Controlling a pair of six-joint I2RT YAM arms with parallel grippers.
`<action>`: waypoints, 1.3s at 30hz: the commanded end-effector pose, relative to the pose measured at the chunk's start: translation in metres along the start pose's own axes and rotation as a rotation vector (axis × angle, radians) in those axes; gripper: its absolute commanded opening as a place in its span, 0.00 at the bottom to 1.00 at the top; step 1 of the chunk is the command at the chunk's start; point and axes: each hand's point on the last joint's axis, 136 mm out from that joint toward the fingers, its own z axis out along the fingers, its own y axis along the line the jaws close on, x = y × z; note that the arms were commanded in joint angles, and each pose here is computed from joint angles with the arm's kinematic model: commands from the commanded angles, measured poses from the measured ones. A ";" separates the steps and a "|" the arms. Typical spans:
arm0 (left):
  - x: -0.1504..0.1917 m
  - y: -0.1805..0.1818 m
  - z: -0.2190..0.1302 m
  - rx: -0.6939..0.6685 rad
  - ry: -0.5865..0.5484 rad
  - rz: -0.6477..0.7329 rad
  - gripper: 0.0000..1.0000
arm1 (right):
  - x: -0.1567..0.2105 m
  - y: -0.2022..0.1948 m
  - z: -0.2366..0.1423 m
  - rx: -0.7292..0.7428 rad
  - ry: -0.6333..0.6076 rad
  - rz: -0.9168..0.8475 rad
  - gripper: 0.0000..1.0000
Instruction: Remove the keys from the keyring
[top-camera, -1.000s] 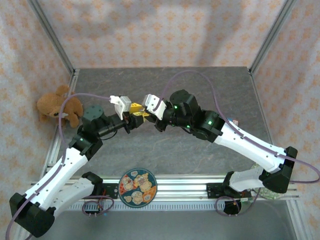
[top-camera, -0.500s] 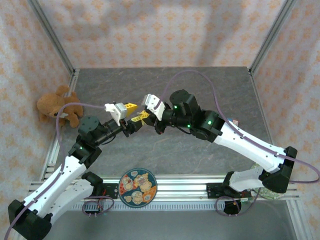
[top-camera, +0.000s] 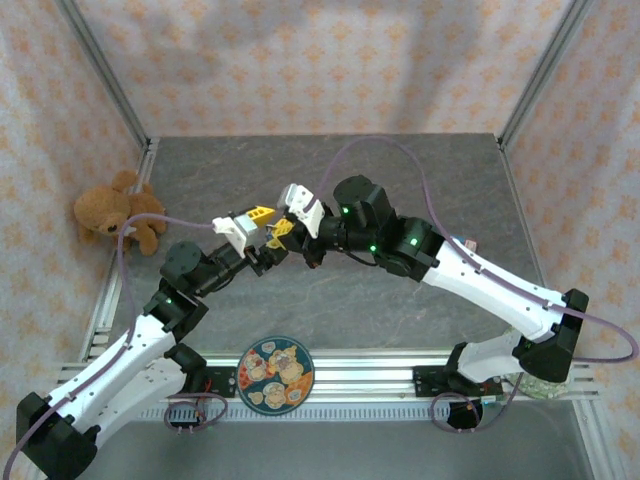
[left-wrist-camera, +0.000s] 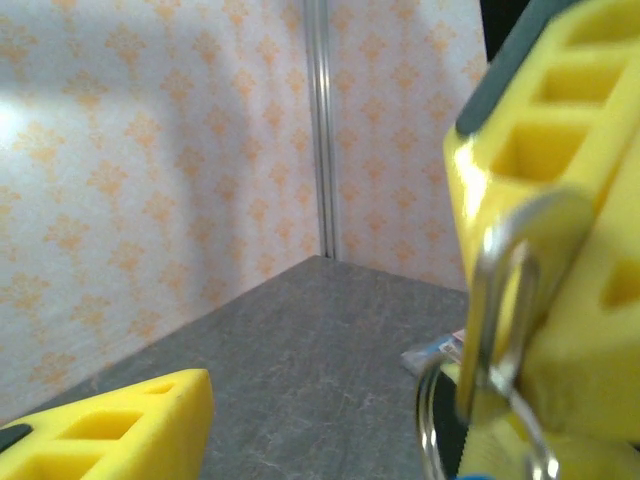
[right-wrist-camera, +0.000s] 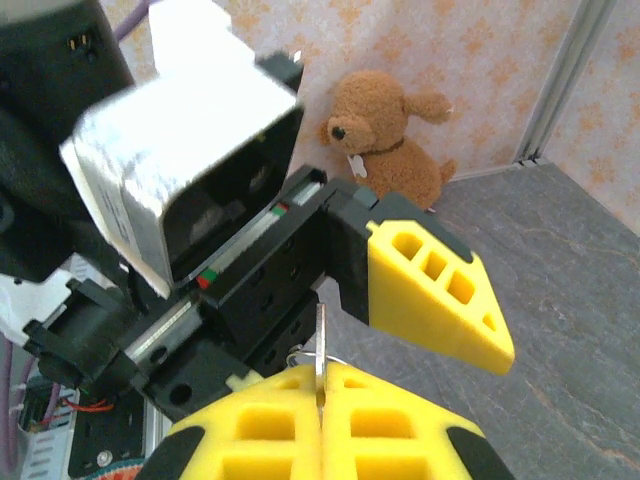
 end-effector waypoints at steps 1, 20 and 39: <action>-0.015 0.008 -0.004 -0.063 -0.078 0.040 0.61 | -0.017 -0.006 -0.009 0.026 -0.026 0.032 0.00; -0.027 0.005 0.002 -0.065 -0.171 0.036 0.61 | -0.015 -0.019 -0.021 0.023 -0.007 0.162 0.00; -0.051 0.006 0.008 -0.090 -0.242 0.091 0.42 | -0.020 -0.020 -0.021 0.015 -0.030 0.193 0.00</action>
